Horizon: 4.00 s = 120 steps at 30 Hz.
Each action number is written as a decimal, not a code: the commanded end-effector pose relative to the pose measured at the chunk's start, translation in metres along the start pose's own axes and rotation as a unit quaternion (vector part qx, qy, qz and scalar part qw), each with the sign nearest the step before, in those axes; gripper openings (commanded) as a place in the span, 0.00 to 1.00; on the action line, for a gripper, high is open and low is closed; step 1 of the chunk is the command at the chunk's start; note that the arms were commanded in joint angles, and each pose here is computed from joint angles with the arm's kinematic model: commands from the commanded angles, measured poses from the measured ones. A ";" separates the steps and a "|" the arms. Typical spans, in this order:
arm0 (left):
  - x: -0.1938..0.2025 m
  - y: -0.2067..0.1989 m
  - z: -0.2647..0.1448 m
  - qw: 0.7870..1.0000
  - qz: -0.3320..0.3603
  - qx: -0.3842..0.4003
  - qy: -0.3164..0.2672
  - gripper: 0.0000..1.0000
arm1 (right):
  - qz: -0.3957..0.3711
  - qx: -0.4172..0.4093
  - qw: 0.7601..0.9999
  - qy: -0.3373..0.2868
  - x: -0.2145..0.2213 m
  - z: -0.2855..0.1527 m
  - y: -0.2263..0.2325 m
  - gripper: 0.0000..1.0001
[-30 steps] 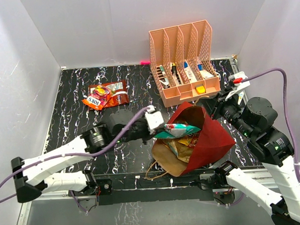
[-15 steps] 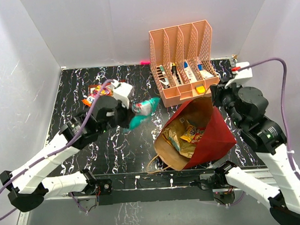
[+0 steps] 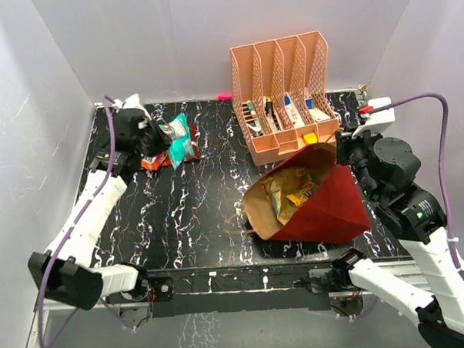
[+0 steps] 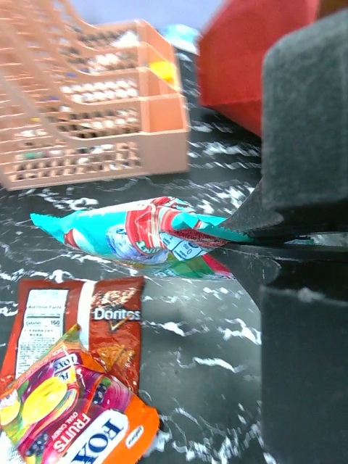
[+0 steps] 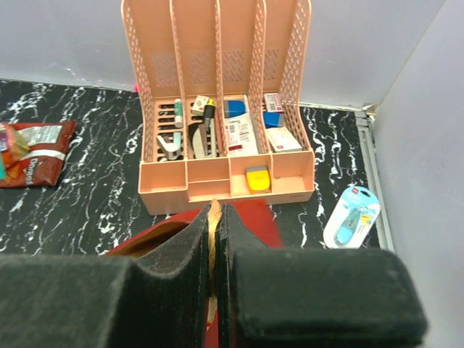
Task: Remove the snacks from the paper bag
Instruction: Place the snack at the center of the board, then take out the snack from the paper bag.
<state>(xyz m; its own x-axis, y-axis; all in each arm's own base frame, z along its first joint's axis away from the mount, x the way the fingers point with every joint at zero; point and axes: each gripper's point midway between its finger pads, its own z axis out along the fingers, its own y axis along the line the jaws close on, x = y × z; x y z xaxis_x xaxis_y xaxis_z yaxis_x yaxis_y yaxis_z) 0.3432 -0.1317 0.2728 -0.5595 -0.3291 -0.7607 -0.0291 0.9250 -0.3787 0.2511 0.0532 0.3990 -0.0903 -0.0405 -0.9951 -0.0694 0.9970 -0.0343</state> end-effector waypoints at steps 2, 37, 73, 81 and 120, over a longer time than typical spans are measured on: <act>-0.045 -0.002 0.051 0.967 -0.220 0.126 -0.035 0.00 | 0.056 -0.037 0.994 -0.084 -0.045 -0.012 0.009 0.07; 0.055 0.148 0.216 0.809 -0.557 0.025 -0.184 0.00 | 0.076 -0.078 0.992 -0.069 -0.048 -0.022 0.022 0.07; 0.060 0.127 0.181 0.839 -0.540 -0.026 -0.062 0.89 | 0.076 -0.092 0.990 -0.075 -0.049 -0.023 0.026 0.07; 0.079 0.113 0.125 0.885 -0.463 -0.037 0.026 0.98 | 0.080 -0.110 0.987 -0.082 -0.054 -0.026 0.032 0.07; 0.288 -0.209 -0.047 0.973 -0.072 0.205 0.078 0.59 | 0.103 -0.160 0.979 -0.071 -0.053 -0.026 0.053 0.07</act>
<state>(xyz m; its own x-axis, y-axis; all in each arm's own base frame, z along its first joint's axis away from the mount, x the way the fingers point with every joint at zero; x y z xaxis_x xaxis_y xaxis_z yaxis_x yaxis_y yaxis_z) 0.1321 -0.4057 0.1445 -0.7198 -0.2242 -0.6570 0.3315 0.7205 -0.6091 0.2321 0.1075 0.3863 -0.1881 0.0763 -0.9792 -0.3368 0.9315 0.1372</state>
